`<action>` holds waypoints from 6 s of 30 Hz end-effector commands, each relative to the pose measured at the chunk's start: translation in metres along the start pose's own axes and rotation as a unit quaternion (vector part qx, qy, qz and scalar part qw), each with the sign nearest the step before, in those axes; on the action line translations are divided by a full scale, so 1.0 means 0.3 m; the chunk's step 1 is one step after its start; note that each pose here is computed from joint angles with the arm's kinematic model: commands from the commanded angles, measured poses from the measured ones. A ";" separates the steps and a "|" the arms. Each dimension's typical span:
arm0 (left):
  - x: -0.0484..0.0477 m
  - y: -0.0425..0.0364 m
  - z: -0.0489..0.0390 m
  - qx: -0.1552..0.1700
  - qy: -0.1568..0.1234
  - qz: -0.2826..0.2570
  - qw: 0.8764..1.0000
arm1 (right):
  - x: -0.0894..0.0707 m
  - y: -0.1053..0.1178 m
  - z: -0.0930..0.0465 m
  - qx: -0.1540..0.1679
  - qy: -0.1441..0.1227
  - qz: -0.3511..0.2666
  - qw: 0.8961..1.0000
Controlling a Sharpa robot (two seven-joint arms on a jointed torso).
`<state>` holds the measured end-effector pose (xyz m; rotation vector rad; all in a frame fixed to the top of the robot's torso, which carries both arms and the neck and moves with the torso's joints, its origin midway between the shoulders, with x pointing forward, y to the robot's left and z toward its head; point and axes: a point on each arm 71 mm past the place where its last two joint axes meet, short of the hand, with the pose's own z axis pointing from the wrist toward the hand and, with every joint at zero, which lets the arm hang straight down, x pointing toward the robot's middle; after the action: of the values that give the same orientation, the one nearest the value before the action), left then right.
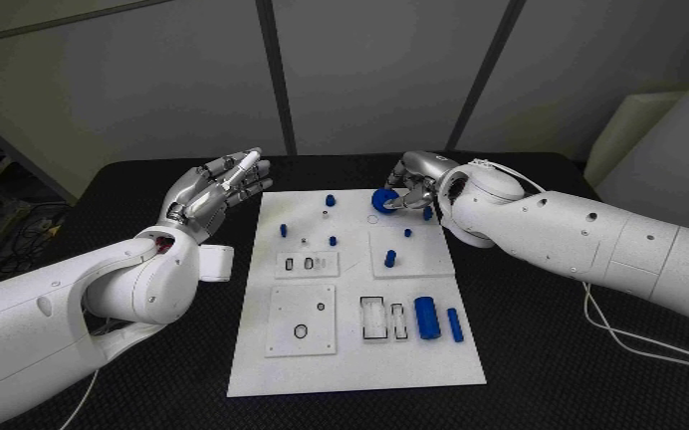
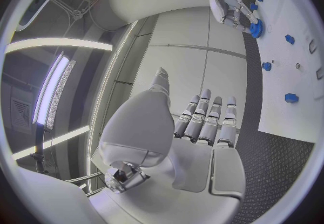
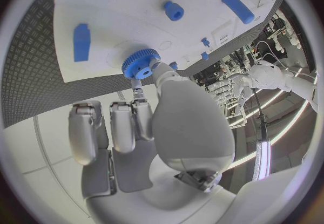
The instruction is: Assemble the parts on the task board
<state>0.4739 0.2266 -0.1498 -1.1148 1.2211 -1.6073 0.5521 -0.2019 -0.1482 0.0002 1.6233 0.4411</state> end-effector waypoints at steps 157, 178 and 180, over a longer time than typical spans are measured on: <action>-0.039 0.003 0.011 -0.001 -0.008 0.008 1.000 | 0.044 -0.274 -0.108 -0.031 0.004 0.071 0.997; -0.040 0.001 0.007 -0.001 -0.009 0.009 1.000 | 0.023 -0.086 -0.158 -0.069 -0.035 0.098 0.992; -0.040 0.001 0.007 -0.002 -0.009 0.009 1.000 | 0.030 -0.029 -0.159 -0.072 -0.037 0.101 0.992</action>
<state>0.4797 0.2388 -0.1537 -1.1294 1.2180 -1.5671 0.5087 -0.2274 -0.1614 0.0371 1.5478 0.7452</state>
